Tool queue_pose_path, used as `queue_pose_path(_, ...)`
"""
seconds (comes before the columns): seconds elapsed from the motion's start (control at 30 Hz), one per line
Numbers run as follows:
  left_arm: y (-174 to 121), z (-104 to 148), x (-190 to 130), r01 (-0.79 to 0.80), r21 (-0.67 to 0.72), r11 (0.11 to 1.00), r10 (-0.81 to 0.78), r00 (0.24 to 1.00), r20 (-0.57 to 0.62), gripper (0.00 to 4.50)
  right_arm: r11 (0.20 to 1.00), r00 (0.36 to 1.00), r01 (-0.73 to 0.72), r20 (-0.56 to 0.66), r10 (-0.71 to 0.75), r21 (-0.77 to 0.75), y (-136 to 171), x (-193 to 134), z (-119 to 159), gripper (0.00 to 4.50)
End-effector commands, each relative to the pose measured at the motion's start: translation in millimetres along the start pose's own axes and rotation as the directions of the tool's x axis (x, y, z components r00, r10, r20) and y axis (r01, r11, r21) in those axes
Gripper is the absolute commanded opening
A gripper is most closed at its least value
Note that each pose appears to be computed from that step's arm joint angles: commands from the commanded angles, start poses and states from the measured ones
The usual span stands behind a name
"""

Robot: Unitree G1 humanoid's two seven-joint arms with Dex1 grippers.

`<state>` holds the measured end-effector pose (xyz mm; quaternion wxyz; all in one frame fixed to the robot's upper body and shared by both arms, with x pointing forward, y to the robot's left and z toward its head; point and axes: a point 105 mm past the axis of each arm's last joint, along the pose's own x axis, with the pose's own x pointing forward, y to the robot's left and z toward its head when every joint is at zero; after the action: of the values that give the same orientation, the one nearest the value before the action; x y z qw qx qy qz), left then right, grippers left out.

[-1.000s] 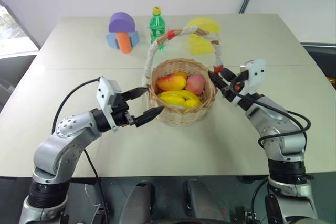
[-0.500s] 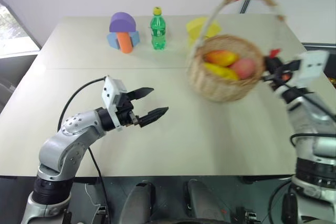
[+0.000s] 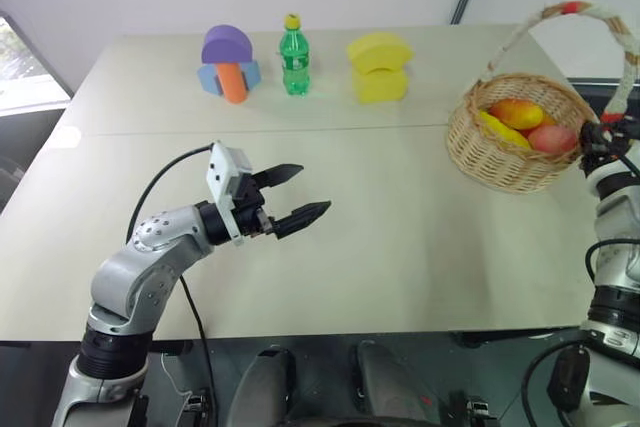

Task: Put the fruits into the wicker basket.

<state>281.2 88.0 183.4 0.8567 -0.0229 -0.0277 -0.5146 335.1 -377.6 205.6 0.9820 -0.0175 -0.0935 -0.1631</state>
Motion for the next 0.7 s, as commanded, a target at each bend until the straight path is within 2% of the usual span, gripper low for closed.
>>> queue_pose_path(0.03,-0.3,6.9,1.1,0.013,0.025,1.000,-0.013,1.000,0.024,4.50,0.997,0.995,0.023,0.098,-0.016,-0.076,-10.8,-11.0,31.8,3.97)
queue_pose_path(0.2,17.2,3.9,-7.9,-0.076,0.030,0.997,0.076,0.997,0.016,4.50,0.991,0.990,-0.064,0.115,0.078,-0.118,-14.9,-42.9,38.6,3.97)
queue_pose_path(0.3,36.3,-3.8,-20.4,-0.177,0.045,0.983,0.178,0.984,-0.015,4.50,0.962,0.968,-0.226,0.074,0.240,-0.156,4.4,-61.7,34.0,3.97)
queue_pose_path(0.4,57.3,-16.2,-40.0,-0.283,0.069,0.957,0.287,0.956,-0.061,4.50,0.846,0.857,-0.512,-0.022,0.514,-0.149,54.7,-87.0,20.2,3.97)
queue_pose_path(0.47,67.2,-23.6,-51.1,-0.335,0.086,0.938,0.342,0.936,-0.083,4.50,0.763,0.774,-0.633,-0.072,0.629,-0.133,81.4,-100.0,10.2,3.97)
queue_pose_path(0.57,78.1,-32.7,-65.4,-0.405,0.113,0.907,0.416,0.904,-0.100,4.50,0.670,0.675,-0.738,-0.122,0.728,-0.082,110.5,-111.4,-5.3,3.97)
queue_pose_path(0.7,80.3,-40.4,-80.3,-0.459,0.122,0.880,0.471,0.876,-0.107,4.50,0.628,0.627,-0.777,-0.139,0.767,-0.039,132.4,-110.4,-21.9,3.97)
